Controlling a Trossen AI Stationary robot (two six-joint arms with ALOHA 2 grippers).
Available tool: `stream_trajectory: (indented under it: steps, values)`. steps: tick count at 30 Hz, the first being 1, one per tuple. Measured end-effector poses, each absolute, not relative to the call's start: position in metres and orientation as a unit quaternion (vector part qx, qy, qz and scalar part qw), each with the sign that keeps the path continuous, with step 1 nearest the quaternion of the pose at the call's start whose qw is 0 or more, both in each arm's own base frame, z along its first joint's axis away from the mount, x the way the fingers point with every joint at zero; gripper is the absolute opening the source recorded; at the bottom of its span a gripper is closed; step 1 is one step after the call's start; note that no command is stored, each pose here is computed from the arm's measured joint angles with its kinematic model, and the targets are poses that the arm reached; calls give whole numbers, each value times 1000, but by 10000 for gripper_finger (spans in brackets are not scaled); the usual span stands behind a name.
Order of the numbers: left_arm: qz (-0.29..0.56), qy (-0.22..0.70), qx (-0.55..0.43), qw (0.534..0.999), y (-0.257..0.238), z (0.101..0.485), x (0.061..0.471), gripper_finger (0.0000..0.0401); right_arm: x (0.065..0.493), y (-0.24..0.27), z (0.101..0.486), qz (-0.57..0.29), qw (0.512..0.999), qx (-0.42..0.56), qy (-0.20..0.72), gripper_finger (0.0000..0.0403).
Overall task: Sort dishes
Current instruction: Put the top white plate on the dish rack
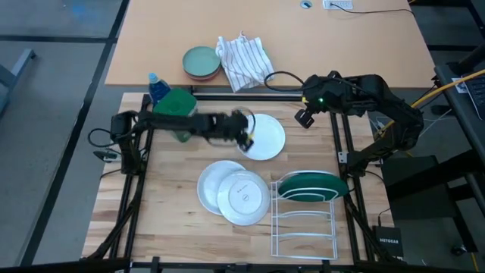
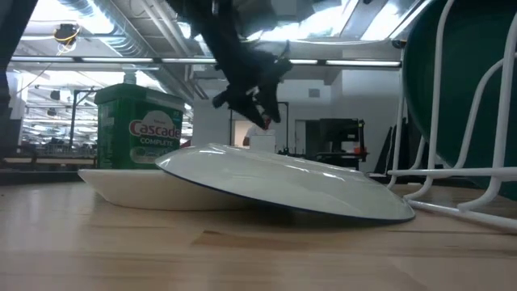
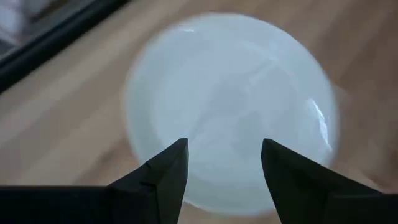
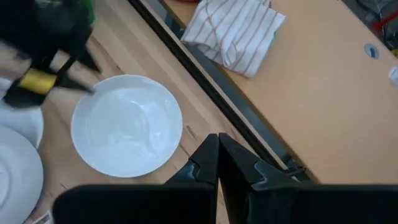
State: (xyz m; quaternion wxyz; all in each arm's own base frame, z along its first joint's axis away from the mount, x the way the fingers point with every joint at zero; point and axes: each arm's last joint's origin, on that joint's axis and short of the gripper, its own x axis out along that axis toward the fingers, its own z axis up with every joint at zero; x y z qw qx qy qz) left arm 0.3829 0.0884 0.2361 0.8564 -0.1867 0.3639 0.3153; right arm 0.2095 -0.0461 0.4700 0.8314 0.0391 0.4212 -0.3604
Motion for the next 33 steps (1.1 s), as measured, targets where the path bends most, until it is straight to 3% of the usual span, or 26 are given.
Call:
stream_trajectory:
  steps: [9, 17, 24, 33]
  values:
    - [339, 350, -322, 812, 165, 226, 361, 192, 199, -84, 469, -389, 810, 85, 430, 12]
    - [345, 380, -358, 780, 179, 200, 360, 192, 198, -120, 463, -353, 829, 127, 415, 12]
    - [333, 408, -377, 762, 179, 176, 366, 192, 207, -150, 426, -317, 829, 154, 434, 12]
    - [307, 426, -417, 742, 180, 150, 372, 192, 200, -175, 370, -295, 789, 198, 502, 12]
